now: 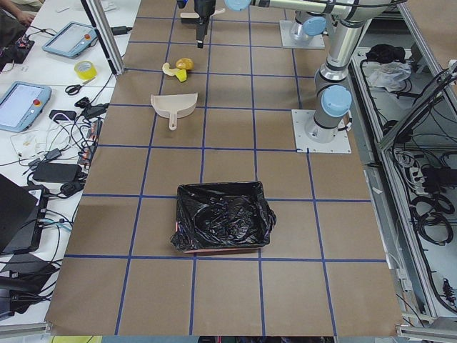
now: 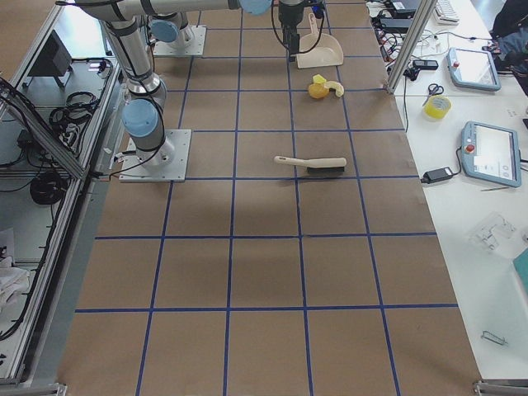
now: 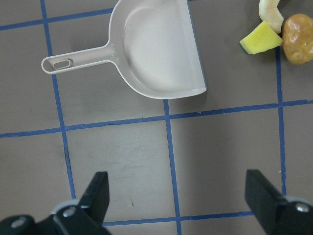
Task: Sweep and dump trash into bin
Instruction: 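Lower the left gripper to the dustpan handle while the right descends to the brush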
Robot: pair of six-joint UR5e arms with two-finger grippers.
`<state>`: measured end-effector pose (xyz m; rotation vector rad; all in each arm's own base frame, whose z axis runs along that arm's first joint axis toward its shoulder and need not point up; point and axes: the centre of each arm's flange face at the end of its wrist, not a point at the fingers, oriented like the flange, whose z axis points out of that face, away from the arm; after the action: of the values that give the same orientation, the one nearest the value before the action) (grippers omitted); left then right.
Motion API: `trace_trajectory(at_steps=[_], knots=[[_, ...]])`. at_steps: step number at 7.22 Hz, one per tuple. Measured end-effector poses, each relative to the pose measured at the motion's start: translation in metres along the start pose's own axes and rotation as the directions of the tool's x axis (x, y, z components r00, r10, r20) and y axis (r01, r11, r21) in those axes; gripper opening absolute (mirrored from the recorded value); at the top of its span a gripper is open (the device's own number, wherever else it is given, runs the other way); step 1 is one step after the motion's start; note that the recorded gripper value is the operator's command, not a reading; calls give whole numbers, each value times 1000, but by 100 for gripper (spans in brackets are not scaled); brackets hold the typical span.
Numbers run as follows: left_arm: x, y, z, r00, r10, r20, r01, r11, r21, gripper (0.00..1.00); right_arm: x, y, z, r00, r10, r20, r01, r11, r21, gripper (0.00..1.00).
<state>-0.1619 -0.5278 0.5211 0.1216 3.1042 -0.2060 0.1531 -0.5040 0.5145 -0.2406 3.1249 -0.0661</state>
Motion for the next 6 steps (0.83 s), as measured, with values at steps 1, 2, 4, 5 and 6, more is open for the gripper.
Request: trace_trajectory(at_steps=[1,2,4,5,6], knots=[[-2,0,-2,1000,-10,-14,10,1000,4,100,0,0,0,1000,1,0,-1,1000,-1,100],[-6,0,-3,1000,-19,-20,20,1000,4,100,0,0,0,1000,1,0,-1,1000,-1,100],[-11,0,-1,1000,-9,-21,9,1000,-3,99,0,0,0,1000,2,0,-2,1000,-1,100],[-13,0,0,998,64,-23,-64,998,-2,98,0,1,-2,1000,3,-1,-3,1000,2,100],[-20,-1,1,986,168,-21,-168,986,0,98,1,2,-4,1000,4,1,-4,1000,7,100]])
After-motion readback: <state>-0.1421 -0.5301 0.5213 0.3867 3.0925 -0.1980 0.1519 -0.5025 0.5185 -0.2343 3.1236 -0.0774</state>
